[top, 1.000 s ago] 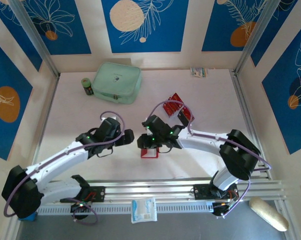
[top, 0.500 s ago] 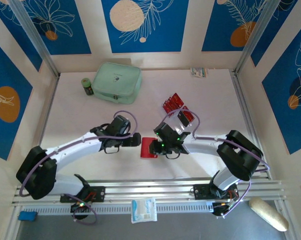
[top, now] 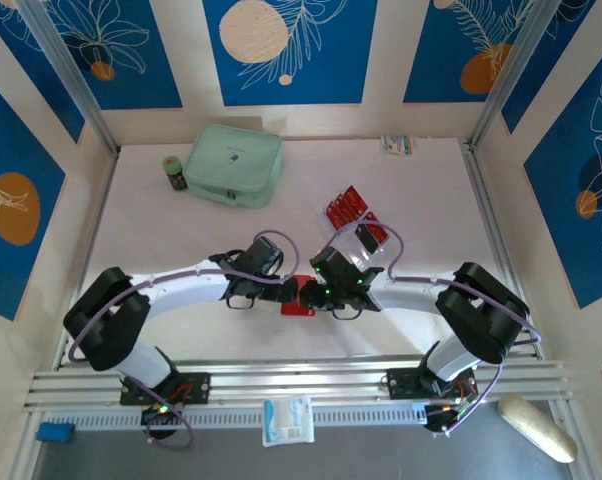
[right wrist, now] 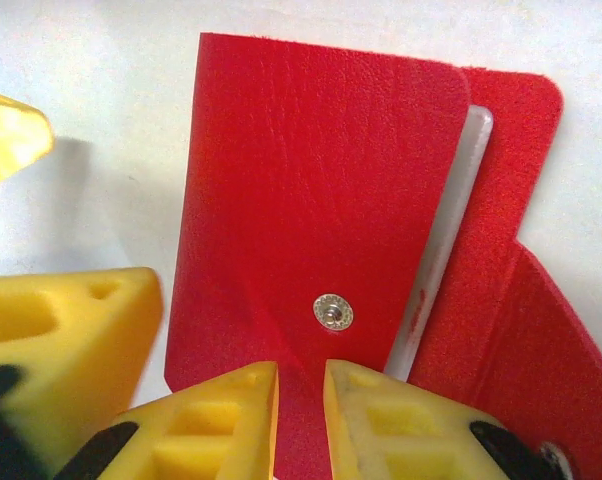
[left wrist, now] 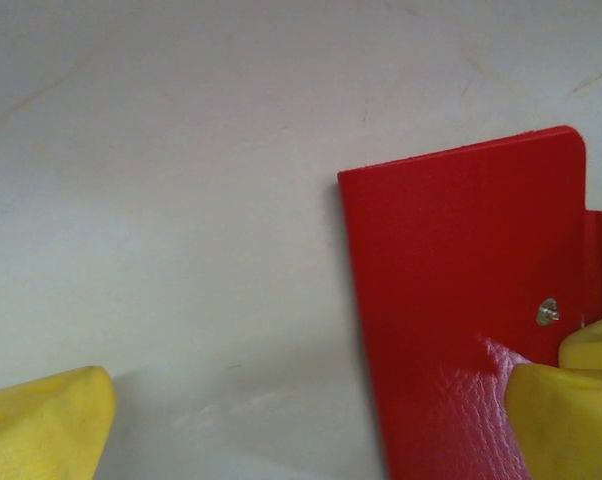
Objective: Put the credit cards into the card holder
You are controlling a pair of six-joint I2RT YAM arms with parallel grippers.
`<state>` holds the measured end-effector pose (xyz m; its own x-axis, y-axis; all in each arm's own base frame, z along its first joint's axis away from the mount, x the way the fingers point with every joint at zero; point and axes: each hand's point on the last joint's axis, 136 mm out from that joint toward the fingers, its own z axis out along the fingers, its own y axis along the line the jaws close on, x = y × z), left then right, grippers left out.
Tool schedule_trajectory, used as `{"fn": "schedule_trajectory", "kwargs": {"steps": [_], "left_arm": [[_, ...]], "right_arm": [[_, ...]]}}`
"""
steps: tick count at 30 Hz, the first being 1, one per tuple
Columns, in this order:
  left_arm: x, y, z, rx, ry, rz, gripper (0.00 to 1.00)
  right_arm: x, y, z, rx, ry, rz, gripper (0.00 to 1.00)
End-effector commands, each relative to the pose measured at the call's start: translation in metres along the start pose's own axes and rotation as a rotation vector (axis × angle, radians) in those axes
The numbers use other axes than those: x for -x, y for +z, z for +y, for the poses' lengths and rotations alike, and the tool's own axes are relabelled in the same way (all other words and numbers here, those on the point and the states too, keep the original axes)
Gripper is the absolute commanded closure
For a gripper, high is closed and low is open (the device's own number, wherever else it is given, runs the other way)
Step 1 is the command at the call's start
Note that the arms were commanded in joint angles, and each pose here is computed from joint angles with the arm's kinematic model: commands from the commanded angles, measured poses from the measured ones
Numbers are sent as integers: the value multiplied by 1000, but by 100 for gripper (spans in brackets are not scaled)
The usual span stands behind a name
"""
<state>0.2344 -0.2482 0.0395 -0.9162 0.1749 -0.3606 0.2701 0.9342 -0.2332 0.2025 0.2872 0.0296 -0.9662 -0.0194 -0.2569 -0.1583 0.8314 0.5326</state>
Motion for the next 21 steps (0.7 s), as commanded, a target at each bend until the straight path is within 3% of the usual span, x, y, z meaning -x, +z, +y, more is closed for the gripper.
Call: {"fn": "schedule_trajectory", "kwargs": {"steps": [1,11,21], "left_arm": [[-2,9,-2,17,33,12,0],[-29,26,20,139,28,65,0],[-33,27,23,174,46,57,0]], "right_arm": [[-9,-1,-10,-24,22,27,78],[-1,-14,0,0,14,15,78],[27,-63,5,-2,-6,-75,76]]}}
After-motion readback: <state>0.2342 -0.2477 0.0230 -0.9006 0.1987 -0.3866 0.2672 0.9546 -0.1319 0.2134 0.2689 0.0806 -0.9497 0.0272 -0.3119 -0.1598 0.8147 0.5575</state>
